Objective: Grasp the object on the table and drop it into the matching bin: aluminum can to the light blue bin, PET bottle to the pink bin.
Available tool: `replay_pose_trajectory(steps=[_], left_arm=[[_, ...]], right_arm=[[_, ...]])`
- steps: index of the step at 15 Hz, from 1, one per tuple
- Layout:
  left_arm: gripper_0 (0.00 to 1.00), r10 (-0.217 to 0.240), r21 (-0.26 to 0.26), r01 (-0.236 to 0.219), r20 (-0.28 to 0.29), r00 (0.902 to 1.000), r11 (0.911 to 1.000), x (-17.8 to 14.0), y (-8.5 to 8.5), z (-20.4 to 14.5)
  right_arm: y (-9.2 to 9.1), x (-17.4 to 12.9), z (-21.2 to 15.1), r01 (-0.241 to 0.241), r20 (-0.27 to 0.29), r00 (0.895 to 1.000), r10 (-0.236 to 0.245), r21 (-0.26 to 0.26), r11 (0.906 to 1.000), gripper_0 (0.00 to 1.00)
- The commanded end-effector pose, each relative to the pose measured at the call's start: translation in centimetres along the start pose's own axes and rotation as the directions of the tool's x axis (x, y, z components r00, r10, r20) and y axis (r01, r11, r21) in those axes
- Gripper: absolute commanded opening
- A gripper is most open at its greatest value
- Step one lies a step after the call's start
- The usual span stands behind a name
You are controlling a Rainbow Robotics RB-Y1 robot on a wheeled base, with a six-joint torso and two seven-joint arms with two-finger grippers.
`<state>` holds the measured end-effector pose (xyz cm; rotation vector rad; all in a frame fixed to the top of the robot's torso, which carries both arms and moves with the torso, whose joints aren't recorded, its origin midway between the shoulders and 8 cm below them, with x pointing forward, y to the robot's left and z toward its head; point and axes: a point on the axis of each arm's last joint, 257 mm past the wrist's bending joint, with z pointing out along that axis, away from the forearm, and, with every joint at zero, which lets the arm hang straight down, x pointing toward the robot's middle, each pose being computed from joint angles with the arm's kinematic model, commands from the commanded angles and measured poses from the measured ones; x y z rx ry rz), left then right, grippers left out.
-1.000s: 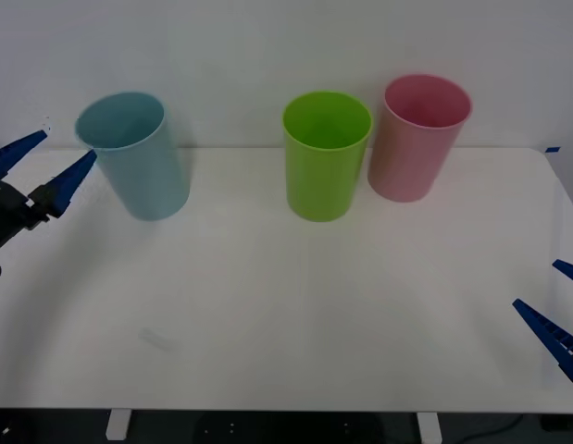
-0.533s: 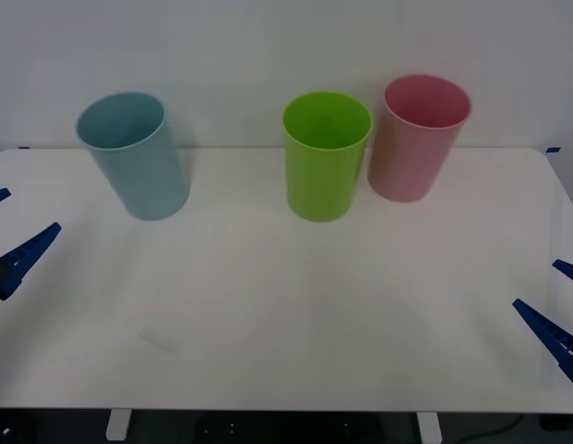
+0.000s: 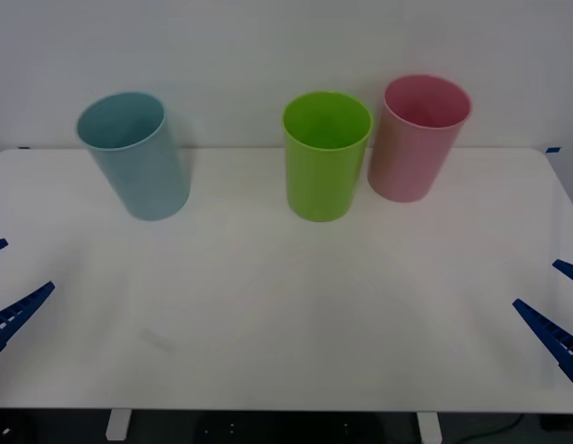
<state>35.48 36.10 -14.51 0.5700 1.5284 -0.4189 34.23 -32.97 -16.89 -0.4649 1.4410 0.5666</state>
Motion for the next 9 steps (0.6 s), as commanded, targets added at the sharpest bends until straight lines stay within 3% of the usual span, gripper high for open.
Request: replay_pose_trajectory(steps=[1, 9], left_arm=[[1.00, -0.015, 0.009, 0.015, -0.009, 0.9998, 0.9998, 0.73, -0.67, -0.16], [1.00, -0.042, 0.029, 0.042, -0.009, 0.9991, 0.9987, 1.25, -1.55, 0.27]], right_arm=[[0.00, 0.00, 0.00, 0.000, 0.000, 1.000, 0.000, 0.000, 1.0000, 1.00], [0.00, 0.00, 0.00, 0.000, 0.000, 1.000, 0.000, 0.000, 1.0000, 1.00]])
